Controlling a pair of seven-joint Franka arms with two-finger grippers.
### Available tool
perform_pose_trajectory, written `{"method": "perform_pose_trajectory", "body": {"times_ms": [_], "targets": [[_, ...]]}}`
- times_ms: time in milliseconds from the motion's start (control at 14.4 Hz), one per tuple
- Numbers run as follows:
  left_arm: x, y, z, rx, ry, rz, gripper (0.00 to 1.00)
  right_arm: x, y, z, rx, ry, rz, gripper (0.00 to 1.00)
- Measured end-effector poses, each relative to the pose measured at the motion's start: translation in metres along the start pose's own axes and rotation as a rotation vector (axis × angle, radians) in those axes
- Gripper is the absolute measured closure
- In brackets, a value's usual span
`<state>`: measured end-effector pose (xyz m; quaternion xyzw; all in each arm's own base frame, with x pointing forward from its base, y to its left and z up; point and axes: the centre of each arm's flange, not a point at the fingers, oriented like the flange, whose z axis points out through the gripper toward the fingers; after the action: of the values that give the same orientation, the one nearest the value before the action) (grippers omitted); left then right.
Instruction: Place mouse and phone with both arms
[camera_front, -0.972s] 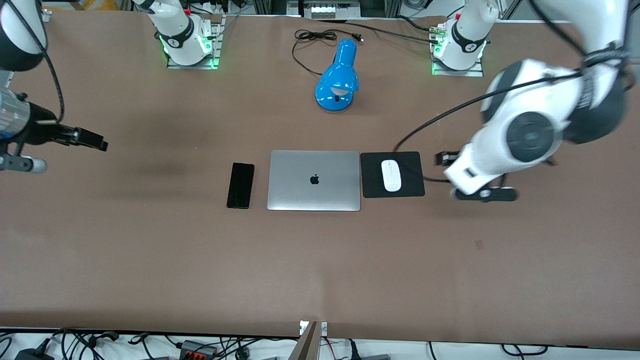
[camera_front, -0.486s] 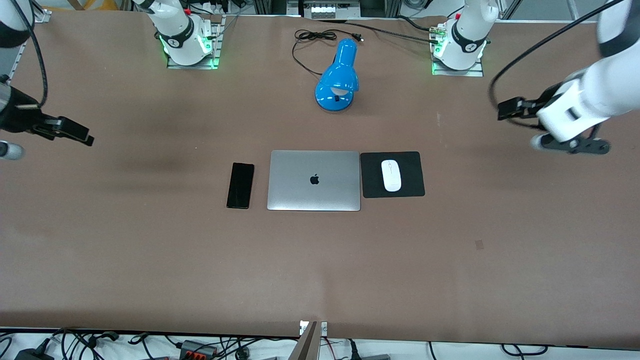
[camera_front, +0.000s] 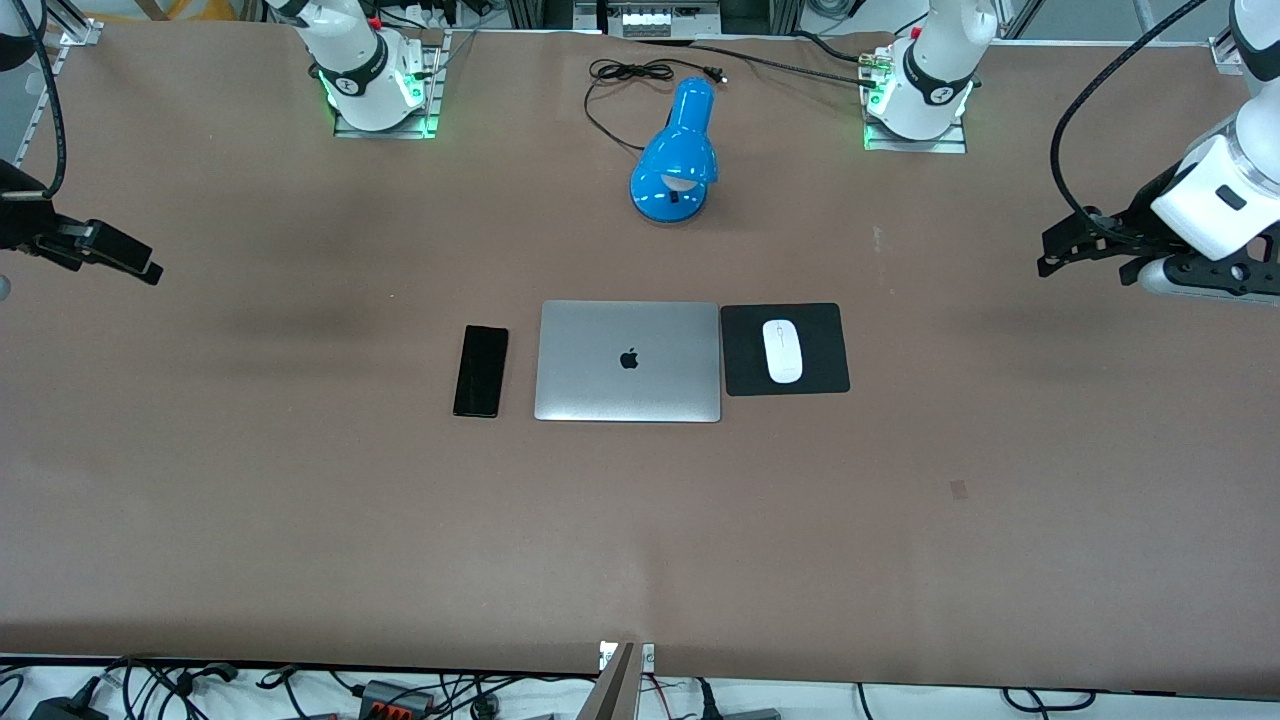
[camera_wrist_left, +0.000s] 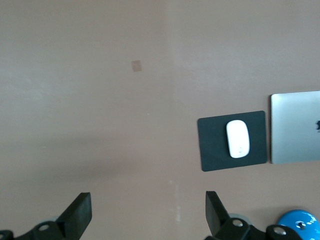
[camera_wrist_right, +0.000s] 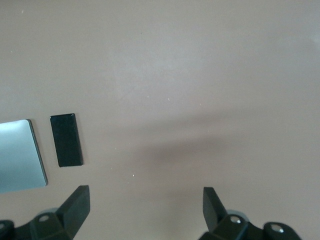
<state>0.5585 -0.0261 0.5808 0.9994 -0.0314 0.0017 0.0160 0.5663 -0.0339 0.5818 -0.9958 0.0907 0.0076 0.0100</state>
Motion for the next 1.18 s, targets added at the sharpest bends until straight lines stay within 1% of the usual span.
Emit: {"method": "perform_pose_trajectory", "body": {"times_ms": [69,208,347,486,556,764,1181], "targets": [[0.000,0.004,-0.005,0.035,0.000,0.016,0.00,-0.001,0.000,-0.001,0.000,0.000,0.001,0.00],[0.000,0.014,-0.014,0.061,-0.001,0.024,0.00,0.000,0.001,-0.006,0.001,0.011,0.002,0.00],[-0.001,0.021,-0.018,0.045,0.001,0.003,0.00,0.000,0.001,-0.011,0.000,0.021,0.002,0.00],[-0.001,0.020,-0.018,-0.007,-0.002,-0.032,0.00,0.001,0.002,-0.012,-0.003,0.023,0.002,0.00],[0.000,0.017,-0.018,-0.016,-0.003,-0.039,0.00,0.001,0.002,-0.011,-0.003,0.022,0.002,0.00],[-0.003,0.017,-0.020,-0.019,-0.021,-0.047,0.00,0.004,0.002,-0.005,-0.004,0.012,0.002,0.00],[-0.004,0.021,-0.024,-0.019,-0.024,-0.044,0.00,0.010,0.004,-0.004,-0.002,0.013,0.006,0.00]]}}
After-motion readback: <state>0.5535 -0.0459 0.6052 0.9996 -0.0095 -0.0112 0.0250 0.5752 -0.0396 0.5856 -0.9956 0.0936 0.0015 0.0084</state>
